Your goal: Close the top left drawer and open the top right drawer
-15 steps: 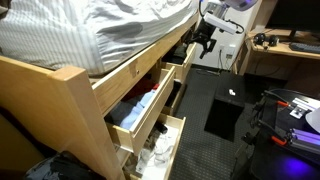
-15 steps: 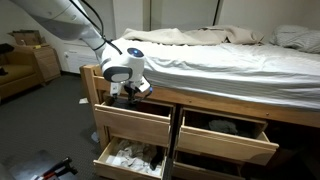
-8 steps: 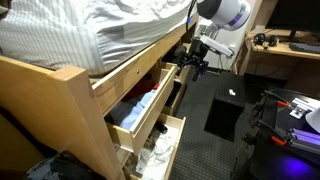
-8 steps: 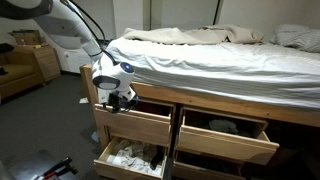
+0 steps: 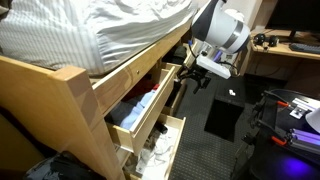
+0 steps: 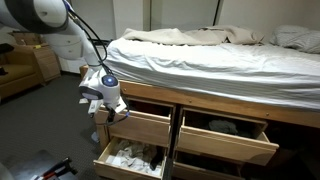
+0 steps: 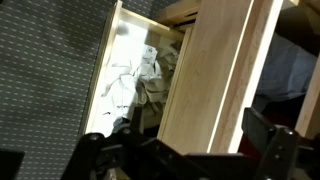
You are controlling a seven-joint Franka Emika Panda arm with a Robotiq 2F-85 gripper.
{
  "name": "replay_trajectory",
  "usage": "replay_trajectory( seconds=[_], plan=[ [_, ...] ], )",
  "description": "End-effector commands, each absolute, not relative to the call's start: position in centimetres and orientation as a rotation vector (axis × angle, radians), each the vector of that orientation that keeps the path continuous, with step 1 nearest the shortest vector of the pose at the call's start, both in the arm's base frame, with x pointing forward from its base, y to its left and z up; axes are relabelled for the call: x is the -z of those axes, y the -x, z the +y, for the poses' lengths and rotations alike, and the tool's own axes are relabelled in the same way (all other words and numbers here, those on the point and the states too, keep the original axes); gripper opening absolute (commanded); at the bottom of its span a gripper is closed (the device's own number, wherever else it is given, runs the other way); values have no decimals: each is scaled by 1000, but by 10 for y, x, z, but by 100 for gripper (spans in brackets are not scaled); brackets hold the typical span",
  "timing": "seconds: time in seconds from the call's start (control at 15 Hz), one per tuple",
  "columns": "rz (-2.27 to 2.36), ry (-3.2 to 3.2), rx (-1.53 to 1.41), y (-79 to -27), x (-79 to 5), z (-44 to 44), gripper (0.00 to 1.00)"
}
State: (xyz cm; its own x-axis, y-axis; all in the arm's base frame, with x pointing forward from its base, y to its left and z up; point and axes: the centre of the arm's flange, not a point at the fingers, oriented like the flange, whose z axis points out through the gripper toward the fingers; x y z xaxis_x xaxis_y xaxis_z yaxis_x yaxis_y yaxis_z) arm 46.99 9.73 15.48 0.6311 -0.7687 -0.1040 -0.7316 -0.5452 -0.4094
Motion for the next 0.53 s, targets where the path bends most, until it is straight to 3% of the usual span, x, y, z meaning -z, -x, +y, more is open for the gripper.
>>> replay_trajectory(
  seconds=[0.0,0.47],
  plan=[
    [1229,2428,121,-459,-147,106,100],
    [1265,2377,198,-456,-129,122,100]
  ],
)
